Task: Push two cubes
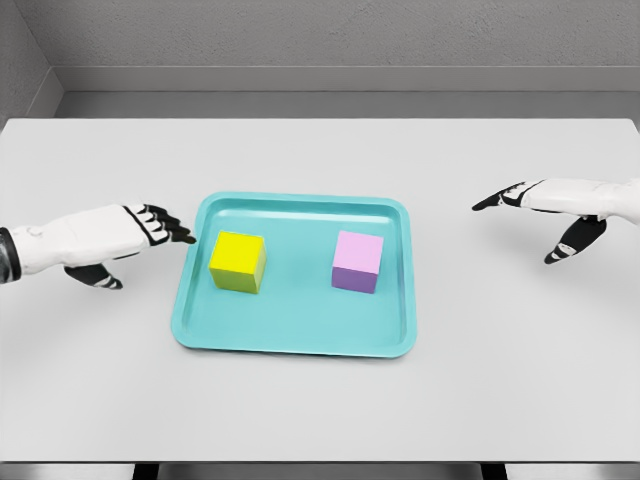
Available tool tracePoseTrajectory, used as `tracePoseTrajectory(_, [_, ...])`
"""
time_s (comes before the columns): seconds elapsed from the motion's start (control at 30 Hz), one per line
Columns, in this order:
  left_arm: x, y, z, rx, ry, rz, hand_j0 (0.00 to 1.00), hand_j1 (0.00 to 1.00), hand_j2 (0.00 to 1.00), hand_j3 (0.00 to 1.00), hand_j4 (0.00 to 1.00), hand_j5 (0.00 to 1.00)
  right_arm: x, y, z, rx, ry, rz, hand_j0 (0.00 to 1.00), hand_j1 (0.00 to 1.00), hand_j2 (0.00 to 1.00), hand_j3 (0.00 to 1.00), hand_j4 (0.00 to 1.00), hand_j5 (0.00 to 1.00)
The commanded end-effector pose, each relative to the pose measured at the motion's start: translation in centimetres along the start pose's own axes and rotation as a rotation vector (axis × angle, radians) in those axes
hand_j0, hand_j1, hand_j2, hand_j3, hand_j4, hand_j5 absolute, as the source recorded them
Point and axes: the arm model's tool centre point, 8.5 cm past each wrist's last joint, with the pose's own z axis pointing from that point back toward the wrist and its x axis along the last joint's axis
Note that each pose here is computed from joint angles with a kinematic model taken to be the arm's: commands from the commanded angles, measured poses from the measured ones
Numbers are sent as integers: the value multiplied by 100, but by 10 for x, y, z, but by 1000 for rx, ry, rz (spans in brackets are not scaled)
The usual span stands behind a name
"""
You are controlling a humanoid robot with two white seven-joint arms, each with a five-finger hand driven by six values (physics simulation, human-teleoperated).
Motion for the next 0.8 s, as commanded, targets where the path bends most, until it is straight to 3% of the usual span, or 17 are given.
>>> tracePoseTrajectory(0.0, [9,-2,-5,-40,-27,-9,94,94,94,94,94,94,1,0,-2,-4,-5,-7,100,100,100,100,100,100])
tracePoseTrajectory(0.17, [10,3,-6,-30,-29,-18,71,71,71,71,71,71,-4,-4,5,-25,15,-10,100,100,100,100,100,100])
tracePoseTrajectory(0.3, [11,12,-11,-3,-37,-29,70,70,70,70,70,70,-8,-3,4,-17,27,-10,100,100,100,100,100,100])
tracePoseTrajectory(0.37, [12,14,-12,2,-40,-33,71,71,71,71,71,71,-1,-1,-5,10,13,24,96,96,96,96,96,96])
tracePoseTrajectory(0.47, [15,15,-14,8,-49,-34,71,71,71,71,71,71,26,-4,-13,48,-47,113,68,68,68,68,68,68])
tracePoseTrajectory(0.53, [11,11,-14,-1,-39,-26,71,71,71,71,71,71,41,-3,-14,84,-83,149,39,39,39,39,39,39])
tracePoseTrajectory(0.57, [5,11,-14,-4,-25,-19,71,71,71,71,71,71,49,-3,-17,97,-105,165,29,29,29,29,29,29])
tracePoseTrajectory(0.7, [13,21,-31,47,-59,-12,71,71,71,71,71,71,60,-3,-22,100,-137,182,16,16,16,16,16,16])
tracePoseTrajectory(0.77, [16,16,-34,31,-70,-11,71,71,71,71,71,71,62,-3,-25,103,-145,183,16,16,16,16,16,16])
